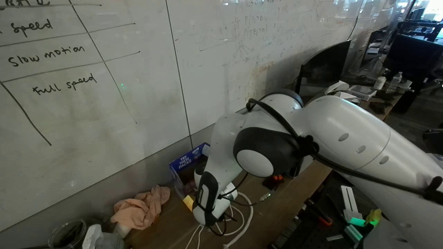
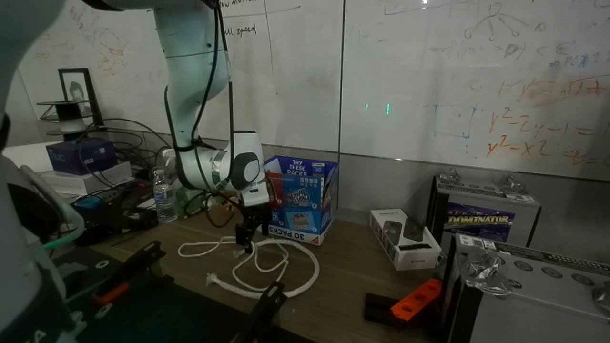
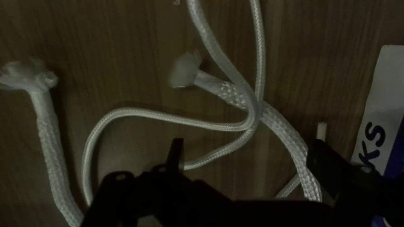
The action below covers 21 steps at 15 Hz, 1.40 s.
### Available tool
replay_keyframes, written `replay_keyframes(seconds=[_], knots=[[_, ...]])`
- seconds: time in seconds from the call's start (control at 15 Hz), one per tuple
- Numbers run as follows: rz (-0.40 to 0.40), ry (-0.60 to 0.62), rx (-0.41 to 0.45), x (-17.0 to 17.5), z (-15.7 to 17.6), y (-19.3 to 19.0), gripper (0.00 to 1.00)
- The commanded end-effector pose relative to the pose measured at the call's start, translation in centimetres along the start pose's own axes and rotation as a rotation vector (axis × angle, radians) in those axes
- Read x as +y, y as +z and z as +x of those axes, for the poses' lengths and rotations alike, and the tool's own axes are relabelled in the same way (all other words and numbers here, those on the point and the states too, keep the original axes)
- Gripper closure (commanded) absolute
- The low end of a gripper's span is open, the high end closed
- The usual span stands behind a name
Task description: Put the white ropes inside the blue box
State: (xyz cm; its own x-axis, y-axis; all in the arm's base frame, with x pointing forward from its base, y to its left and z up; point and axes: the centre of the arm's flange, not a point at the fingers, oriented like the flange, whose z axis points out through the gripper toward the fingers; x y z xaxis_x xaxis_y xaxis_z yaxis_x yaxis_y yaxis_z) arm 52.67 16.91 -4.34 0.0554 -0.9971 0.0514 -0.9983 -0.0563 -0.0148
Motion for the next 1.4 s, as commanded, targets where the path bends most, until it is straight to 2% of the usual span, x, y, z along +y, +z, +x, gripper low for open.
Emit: replay_keyframes(seconds=[0.0,0.47,1.33], knots=[[0.019,0.038,0.003,-0.3,-0.1,0.4,0.00],[-0.005,0.079,-0.005,0.5,-0.2,0.2,0.00],[-0.032,0.169,-0.044,1.5,-2.5,1.3,0.00]])
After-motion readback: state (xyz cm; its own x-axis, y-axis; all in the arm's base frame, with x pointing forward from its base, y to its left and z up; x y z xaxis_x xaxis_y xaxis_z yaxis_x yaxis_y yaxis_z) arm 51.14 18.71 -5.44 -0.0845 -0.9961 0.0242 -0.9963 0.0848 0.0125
